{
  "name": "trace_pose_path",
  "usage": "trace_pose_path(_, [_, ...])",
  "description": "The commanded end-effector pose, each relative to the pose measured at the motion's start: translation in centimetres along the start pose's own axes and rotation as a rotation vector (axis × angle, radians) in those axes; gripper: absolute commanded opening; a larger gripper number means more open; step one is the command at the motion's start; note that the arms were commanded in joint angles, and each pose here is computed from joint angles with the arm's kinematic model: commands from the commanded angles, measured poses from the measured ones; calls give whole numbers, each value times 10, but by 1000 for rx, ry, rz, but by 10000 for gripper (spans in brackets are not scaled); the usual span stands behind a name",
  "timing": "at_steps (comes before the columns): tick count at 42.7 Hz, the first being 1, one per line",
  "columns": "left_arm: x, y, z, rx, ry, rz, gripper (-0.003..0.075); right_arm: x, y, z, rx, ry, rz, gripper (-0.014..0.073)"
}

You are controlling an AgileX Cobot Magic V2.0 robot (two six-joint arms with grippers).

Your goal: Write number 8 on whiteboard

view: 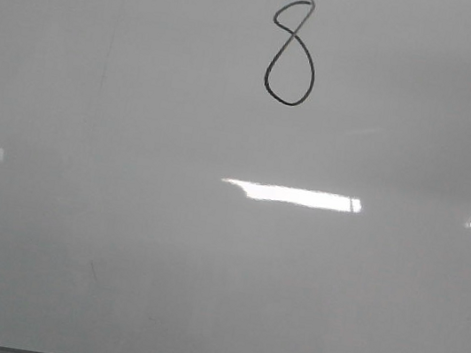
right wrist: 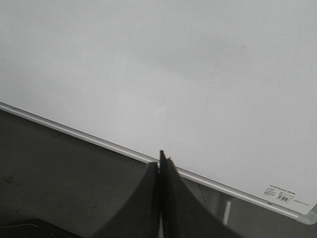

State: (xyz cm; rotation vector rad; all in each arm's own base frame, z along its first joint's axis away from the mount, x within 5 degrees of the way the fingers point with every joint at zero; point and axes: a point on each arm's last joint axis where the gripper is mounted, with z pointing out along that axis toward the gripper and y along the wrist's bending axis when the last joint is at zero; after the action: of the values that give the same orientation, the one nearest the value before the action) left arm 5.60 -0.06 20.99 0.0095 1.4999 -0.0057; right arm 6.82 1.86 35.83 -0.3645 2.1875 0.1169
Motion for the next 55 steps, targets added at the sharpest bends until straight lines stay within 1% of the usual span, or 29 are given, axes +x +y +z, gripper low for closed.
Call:
trace_pose_path(1, [-3,0,-1,-6,-82,-12,-20,-9,-2,-6,17,-85,-5,-69])
trace_pose_path(7, [-3,0,-1,-6,-82,-12,-20,2,-4,-11,39,-124,31,-66])
trace_pose_path(11, [-3,0,-1,-6,-82,-12,-20,15,-3,-10,42,-240,83,-66])
trace_pose_path(14, [-3,0,-1,-6,-82,-12,-20,25,-4,-7,84,-319,97,-66])
trace_pose_path(15, [-3,0,-1,-6,-82,-12,-20,29,-4,-6,106,-382,104,-66])
trace_pose_path(19, [-3,0,-1,-6,-82,-12,-20,44,-7,4,178,-506,114,-68])
trace_pose_path(25, [-3,0,-1,-6,-82,-12,-20,72,-7,23,246,-632,121,-67])
trace_pose_path(30, [-3,0,-1,-6,-82,-12,-21,90,-6,36,268,-714,116,-67])
trace_pose_path(36, [-3,0,-1,-6,-82,-12,-20,108,-5,51,273,-780,107,-67])
trace_pose_path(44, [-3,0,-1,-6,-82,-12,-20,127,-8,70,331,-830,120,-67])
trace_pose_path(46, [-3,0,-1,-6,-82,-12,-20,127,-9,70,344,-807,128,-67])
trace_pose_path(55, [-3,0,-1,-6,-82,-12,-20,127,-9,71,352,-808,129,-67])
